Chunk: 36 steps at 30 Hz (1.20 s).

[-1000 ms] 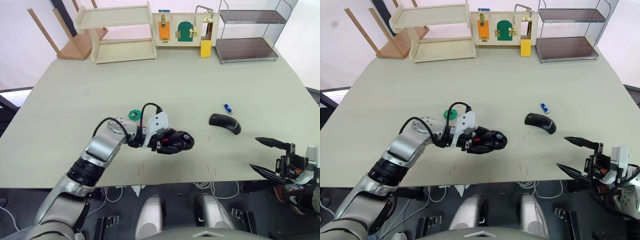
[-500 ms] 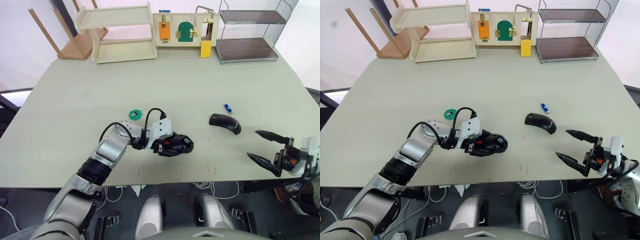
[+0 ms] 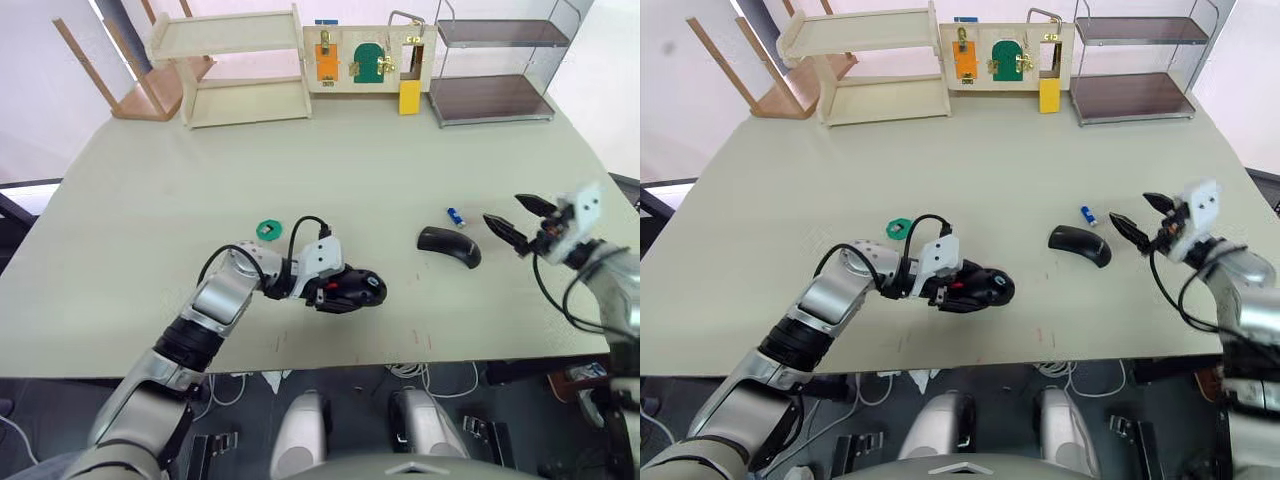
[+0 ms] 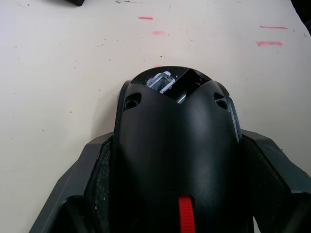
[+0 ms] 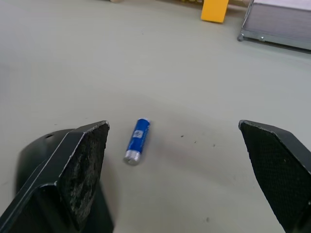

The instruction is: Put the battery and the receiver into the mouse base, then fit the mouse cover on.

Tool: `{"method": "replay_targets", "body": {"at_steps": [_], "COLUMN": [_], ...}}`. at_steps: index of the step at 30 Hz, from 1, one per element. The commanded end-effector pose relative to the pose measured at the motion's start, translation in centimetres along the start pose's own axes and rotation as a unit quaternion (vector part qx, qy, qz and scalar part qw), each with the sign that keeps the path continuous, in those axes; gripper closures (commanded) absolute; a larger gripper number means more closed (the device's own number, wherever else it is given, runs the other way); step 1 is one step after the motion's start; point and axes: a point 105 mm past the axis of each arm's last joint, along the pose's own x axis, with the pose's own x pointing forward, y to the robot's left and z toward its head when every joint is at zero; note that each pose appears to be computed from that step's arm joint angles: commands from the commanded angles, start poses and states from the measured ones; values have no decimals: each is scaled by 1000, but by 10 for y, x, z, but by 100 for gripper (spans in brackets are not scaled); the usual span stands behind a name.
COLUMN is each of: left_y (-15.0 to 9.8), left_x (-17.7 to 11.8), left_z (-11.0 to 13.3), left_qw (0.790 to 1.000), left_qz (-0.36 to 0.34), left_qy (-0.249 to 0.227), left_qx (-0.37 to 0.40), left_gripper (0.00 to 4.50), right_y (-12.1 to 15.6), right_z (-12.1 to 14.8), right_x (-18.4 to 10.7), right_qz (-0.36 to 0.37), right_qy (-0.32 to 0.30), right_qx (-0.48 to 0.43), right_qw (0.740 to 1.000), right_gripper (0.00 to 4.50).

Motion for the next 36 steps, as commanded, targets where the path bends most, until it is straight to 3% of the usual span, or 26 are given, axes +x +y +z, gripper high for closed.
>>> {"method": "replay_targets", "body": {"at_steps": [1, 17, 21, 29, 36], "left_y": [-3, -10, -11, -9, -10], "left_x": [5, 6, 7, 8, 11], "left_z": [-8, -4, -2, -2, -1], "left_qw": [1000, 999, 999, 999, 999], "left_qz": [-6, -7, -8, -6, -10], "left_qy": [20, 15, 12, 11, 10], "left_qx": [-18, -29, -29, -29, -29], "left_gripper": [153, 153, 153, 153, 153], "right_y": [-1, 3, 0, -5, -7], "right_z": [0, -29, -25, -25, -19], "right_x": [16, 53, 55, 48, 42], "right_qz": [16, 27, 24, 21, 26], "right_qy": [33, 140, 131, 124, 111], "right_qx": [-13, -13, -10, -8, -19], "right_qw": [999, 990, 991, 992, 993], "right_gripper": [0, 0, 120, 436, 437]}}
